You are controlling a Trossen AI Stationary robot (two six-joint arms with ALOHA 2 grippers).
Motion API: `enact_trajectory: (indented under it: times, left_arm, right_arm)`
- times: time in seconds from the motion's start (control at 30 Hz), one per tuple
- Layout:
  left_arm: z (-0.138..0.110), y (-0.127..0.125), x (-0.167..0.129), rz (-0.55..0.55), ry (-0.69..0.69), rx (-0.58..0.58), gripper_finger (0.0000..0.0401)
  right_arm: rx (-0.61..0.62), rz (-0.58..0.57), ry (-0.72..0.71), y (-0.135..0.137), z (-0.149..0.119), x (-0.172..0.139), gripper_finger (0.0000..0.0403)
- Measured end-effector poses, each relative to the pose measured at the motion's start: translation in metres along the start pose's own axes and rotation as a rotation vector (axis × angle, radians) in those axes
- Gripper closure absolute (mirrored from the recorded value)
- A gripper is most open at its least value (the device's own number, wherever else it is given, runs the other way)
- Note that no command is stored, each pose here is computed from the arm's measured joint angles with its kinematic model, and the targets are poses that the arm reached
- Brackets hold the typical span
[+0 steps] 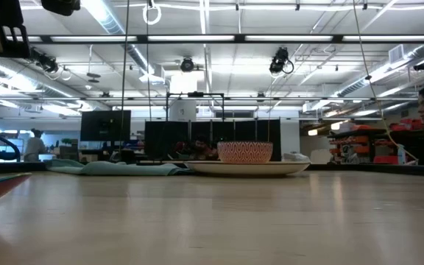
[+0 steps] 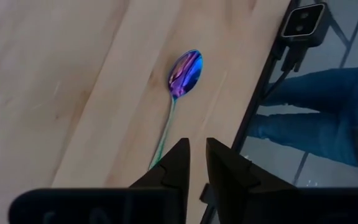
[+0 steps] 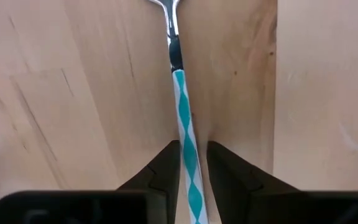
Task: Set table place
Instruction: Put the white green fork to the right of the yellow plate
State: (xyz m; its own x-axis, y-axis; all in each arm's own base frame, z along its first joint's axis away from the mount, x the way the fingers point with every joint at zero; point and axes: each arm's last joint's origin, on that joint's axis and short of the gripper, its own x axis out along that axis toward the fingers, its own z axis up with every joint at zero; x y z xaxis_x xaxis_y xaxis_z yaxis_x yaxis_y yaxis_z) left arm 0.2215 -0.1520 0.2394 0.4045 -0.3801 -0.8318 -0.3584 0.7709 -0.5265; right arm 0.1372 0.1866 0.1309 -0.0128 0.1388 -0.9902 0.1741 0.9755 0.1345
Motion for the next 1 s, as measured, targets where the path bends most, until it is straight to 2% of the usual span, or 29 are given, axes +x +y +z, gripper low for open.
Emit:
enact_trajectory:
  times: [0.13,0.33,0.57,0.8,1.0]
  left_arm:
    - [0.0,-0.001,0.0,-0.008,-0.004,0.001,0.0335]
    - [0.0,-0.001,0.0,-0.009,-0.004,0.001,0.0339]
    - [0.0,-0.001,0.0,-0.009,-0.004,0.001,0.0343]
    - [0.0,-0.001,0.0,-0.009,-0.004,0.001,0.0335]
    - [0.0,-0.001,0.0,-0.009,-0.004,0.001,0.0339]
  right_arm:
    - [0.001,-0.007,-0.008,-0.001,0.0,0.0,0.0334]
    - [0.016,-0.01,-0.05,0.0,0.002,0.0,0.0388]
    - [0.132,0.003,-0.124,0.009,0.008,-0.008,0.0387]
    - [0.258,0.062,-0.296,0.029,0.049,-0.058,0.039]
    - [0.434,0.022,-0.475,0.015,0.103,-0.127,0.039]
